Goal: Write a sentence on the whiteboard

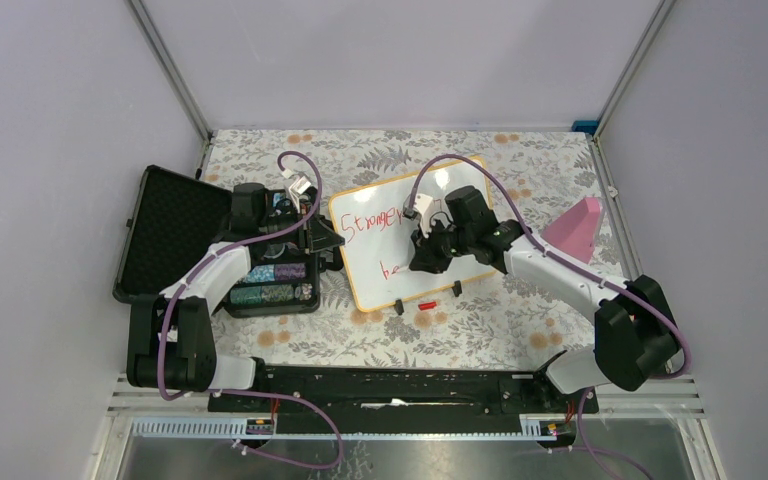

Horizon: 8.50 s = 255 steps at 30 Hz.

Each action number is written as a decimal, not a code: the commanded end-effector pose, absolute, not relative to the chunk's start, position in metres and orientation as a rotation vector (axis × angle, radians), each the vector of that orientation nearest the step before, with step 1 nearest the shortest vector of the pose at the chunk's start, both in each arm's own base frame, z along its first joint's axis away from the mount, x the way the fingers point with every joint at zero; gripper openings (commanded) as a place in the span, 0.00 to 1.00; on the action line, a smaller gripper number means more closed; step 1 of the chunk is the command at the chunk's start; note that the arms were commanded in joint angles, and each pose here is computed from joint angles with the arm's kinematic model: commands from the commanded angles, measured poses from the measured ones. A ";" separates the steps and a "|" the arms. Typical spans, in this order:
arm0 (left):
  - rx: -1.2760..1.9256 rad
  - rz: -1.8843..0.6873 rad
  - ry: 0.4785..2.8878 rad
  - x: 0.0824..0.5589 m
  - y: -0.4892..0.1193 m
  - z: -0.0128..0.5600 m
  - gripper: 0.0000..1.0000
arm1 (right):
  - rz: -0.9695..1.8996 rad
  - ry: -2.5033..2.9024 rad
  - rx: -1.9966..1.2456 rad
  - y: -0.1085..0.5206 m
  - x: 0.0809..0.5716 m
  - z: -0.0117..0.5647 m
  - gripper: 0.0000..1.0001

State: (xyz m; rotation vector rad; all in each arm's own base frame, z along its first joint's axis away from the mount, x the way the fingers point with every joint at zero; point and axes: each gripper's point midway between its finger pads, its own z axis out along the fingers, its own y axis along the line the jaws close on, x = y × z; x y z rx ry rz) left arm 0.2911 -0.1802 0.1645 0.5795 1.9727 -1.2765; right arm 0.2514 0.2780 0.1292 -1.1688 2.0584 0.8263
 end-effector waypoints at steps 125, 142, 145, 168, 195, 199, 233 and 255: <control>0.650 -1.198 1.920 0.303 -0.179 0.169 0.00 | 0.785 2.118 -1.213 0.257 0.239 0.113 0.00; 0.653 -1.198 1.913 0.302 -0.179 0.171 0.00 | 0.811 2.024 -1.158 0.273 0.254 0.157 0.00; 0.654 -1.195 1.911 0.302 -0.179 0.172 0.00 | 0.801 2.029 -1.156 0.272 0.256 0.154 0.00; 0.646 -1.202 1.935 0.299 -0.178 0.167 0.00 | 0.702 2.053 -1.114 0.265 0.273 0.146 0.00; 0.643 -1.201 1.937 0.301 -0.178 0.168 0.00 | 0.816 2.019 -1.138 0.253 0.257 0.166 0.00; 0.643 -1.201 1.938 0.300 -0.178 0.167 0.00 | 0.832 2.035 -1.142 0.251 0.249 0.166 0.00; 0.646 -1.197 1.933 0.300 -0.178 0.168 0.00 | 0.786 2.079 -1.060 0.237 0.268 0.151 0.00; 0.646 -1.198 1.937 0.300 -0.178 0.166 0.00 | 0.791 2.073 -1.070 0.248 0.276 0.150 0.00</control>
